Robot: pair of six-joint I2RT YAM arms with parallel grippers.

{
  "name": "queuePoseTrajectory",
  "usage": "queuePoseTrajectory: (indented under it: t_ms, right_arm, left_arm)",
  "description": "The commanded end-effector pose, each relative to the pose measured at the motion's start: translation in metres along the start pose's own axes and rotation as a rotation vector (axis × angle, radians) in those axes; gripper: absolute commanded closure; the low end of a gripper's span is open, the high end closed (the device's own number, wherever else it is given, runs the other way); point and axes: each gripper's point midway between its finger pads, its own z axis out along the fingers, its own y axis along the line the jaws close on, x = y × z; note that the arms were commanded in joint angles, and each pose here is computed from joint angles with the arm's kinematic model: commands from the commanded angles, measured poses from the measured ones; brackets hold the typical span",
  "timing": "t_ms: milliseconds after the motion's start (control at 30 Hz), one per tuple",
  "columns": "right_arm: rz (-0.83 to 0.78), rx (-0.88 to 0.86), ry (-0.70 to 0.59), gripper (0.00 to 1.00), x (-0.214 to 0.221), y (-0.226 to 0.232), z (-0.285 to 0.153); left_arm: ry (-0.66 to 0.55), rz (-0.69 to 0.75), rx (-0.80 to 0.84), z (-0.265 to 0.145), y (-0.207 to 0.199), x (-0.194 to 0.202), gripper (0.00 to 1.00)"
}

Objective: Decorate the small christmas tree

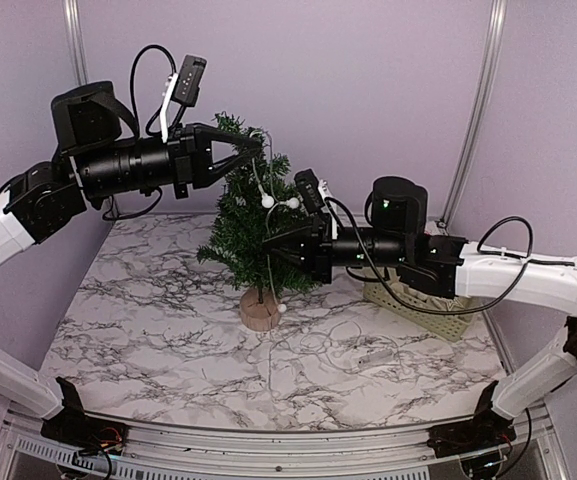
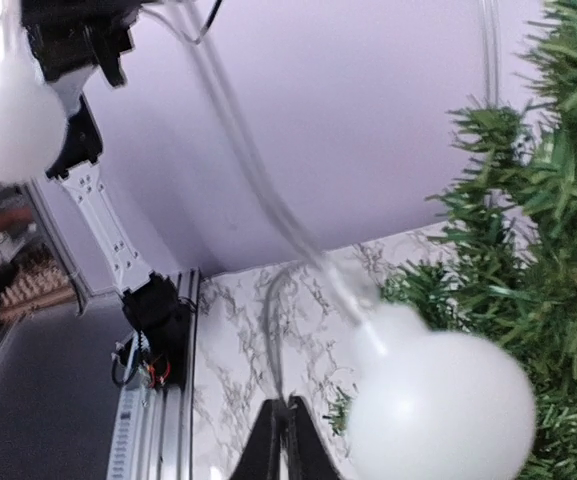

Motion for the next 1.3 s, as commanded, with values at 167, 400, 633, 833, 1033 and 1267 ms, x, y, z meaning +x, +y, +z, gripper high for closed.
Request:
queuePoseTrajectory:
  t_ms: [167, 400, 633, 833, 1033, 1267]
  right_arm:
    - [-0.039, 0.131, -0.118, 1.00, -0.078, 0.004, -0.029]
    - [-0.037, 0.285, -0.138, 1.00, -0.141, -0.023, -0.031]
    - [0.022, 0.453, -0.129, 1.00, -0.164, -0.071, -0.054]
    - [0.013, 0.567, -0.010, 1.00, -0.152, -0.107, -0.059]
    - [-0.007, 0.653, 0.054, 1.00, -0.147, -0.130, -0.057]
    - [-0.017, 0.682, 0.079, 1.00, -0.141, -0.143, -0.059]
  left_arm:
    - [-0.096, 0.030, -0.243, -0.021, 0.043, -0.033, 1.00]
    - [-0.077, 0.083, -0.420, -0.033, 0.078, -0.040, 1.00]
    - [0.025, 0.187, -0.438, -0.037, 0.084, -0.024, 1.00]
    - [0.104, 0.196, -0.497, -0.043, 0.104, -0.004, 1.00]
    - [0.158, 0.239, -0.523, -0.039, 0.118, 0.010, 1.00]
    - [0.217, 0.294, -0.479, -0.032, 0.119, 0.029, 1.00]
